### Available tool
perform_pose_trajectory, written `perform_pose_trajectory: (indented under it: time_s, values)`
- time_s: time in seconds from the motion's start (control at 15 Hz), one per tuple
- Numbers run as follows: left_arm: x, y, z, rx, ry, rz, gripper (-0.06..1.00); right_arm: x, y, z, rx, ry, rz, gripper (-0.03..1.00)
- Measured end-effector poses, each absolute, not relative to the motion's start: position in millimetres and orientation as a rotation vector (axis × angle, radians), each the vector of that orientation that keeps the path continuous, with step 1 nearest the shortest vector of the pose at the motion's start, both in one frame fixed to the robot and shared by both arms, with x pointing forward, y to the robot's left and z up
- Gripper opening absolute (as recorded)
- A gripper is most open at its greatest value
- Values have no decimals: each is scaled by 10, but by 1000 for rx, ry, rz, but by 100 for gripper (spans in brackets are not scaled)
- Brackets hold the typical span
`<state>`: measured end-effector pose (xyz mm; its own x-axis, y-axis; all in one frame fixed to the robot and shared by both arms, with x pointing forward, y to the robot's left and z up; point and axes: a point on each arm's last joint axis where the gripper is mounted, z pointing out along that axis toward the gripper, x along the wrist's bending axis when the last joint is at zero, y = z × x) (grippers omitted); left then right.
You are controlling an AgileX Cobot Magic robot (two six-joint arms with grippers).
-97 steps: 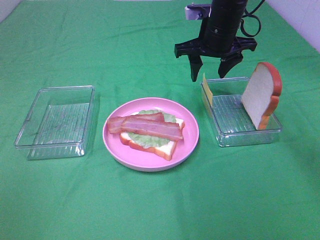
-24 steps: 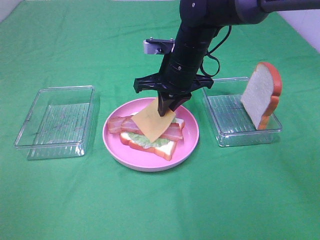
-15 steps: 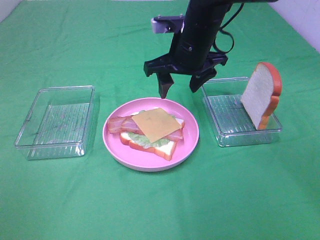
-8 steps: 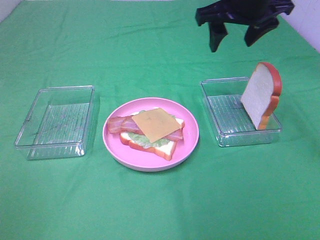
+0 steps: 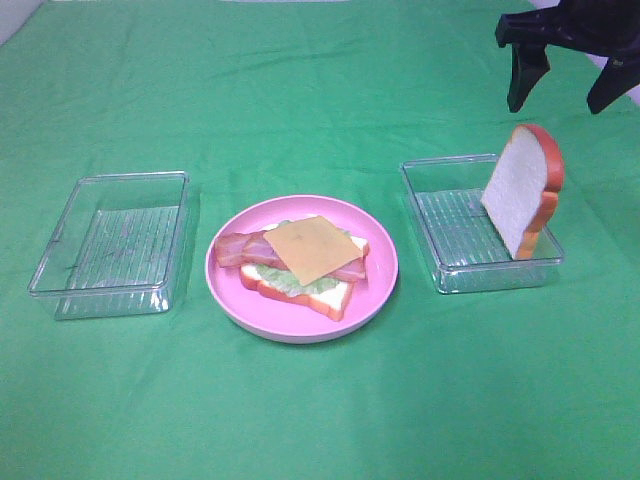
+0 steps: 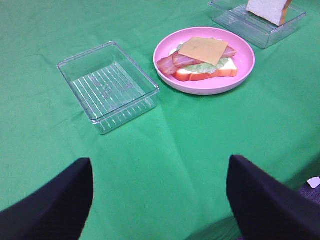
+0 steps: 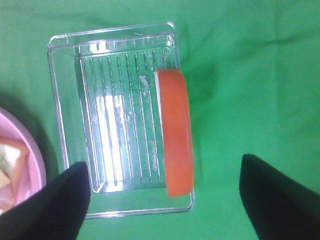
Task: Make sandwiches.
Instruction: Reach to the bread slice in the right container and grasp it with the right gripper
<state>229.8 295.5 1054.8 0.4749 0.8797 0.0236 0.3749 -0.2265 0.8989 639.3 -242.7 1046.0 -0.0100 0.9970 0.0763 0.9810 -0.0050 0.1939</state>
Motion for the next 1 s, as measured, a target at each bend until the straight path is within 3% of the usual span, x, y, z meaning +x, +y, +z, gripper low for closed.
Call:
perform_pose_trajectory:
  time_s: [0.6, 0.87, 1.0]
  values:
    - [2298, 2955, 10548, 1808, 1060, 693, 71, 6583, -2452, 9796, 2186, 2253, 88, 76]
    - [2298, 2955, 10548, 1807, 1061, 692, 71, 6604, -2465, 9706, 2185, 2253, 51, 46]
    - [2298, 2955, 10548, 1807, 1061, 692, 71, 6605, -2471, 9706, 2195, 2235, 44, 25]
